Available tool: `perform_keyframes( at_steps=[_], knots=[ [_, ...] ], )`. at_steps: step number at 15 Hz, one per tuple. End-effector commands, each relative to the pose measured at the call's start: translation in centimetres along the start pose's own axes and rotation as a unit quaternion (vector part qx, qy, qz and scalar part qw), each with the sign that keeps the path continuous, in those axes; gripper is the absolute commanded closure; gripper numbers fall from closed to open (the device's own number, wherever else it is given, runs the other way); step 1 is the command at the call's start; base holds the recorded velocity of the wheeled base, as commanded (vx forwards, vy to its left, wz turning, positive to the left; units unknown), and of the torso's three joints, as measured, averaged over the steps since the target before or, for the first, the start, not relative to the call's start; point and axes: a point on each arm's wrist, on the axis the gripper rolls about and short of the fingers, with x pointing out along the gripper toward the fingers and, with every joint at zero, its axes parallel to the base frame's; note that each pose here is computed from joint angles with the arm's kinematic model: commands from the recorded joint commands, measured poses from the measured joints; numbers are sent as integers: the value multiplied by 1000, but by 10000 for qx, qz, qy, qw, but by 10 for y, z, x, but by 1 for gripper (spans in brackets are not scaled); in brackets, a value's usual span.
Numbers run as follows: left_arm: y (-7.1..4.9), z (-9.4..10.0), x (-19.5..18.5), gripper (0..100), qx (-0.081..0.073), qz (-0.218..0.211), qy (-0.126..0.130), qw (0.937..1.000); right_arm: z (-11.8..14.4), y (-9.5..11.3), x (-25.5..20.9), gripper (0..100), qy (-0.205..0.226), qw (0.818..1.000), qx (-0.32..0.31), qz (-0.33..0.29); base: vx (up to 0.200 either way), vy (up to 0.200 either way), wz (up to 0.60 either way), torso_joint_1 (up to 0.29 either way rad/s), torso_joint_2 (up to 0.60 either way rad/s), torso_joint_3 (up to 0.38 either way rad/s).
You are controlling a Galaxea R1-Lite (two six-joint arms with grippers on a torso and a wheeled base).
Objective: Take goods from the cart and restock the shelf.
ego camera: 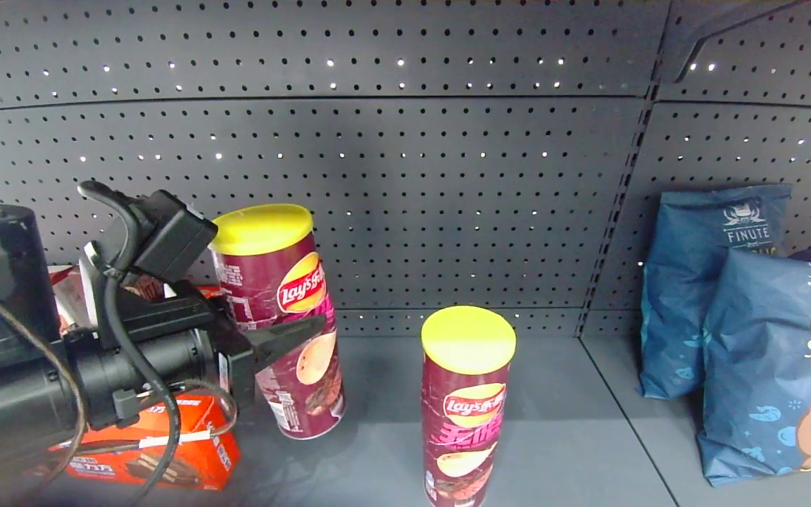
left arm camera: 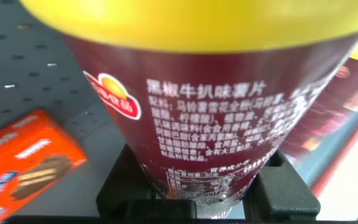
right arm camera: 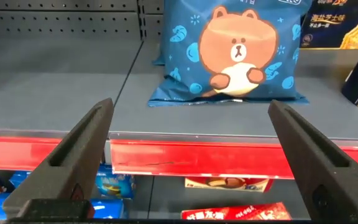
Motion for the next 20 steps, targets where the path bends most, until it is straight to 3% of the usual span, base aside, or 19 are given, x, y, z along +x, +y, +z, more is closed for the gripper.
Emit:
perform_keyframes(
  at_steps=[1,4,6,11,14,18,20],
  knots=[
    [6,-7,18,100,-21,30,43,10000,0,0,0,0,5,10000,-3,3,0,0,0,0,0,0],
    [5,-10,31,100,-1,-380,-10,9993,0,0,0,0,5,10000,-3,3,0,0,0,0,0,0],
    [11,-15,49,100,134,-646,13,9978,0,0,0,0,5,10000,-3,3,0,0,0,0,0,0],
    [26,-19,101,100,100,-927,179,9955,0,0,0,0,12,10000,5,3,0,0,0,0,0,0],
    [31,-21,129,100,90,-1451,130,9893,0,0,0,0,5,10000,-3,3,0,0,0,0,0,0],
    [43,-31,154,100,273,-1544,174,9875,0,0,0,0,5,10000,4,3,0,0,0,0,0,0],
    [45,-36,164,100,283,-1580,215,9868,0,0,0,0,5,10000,-3,3,0,0,0,0,0,0]
  ],
)
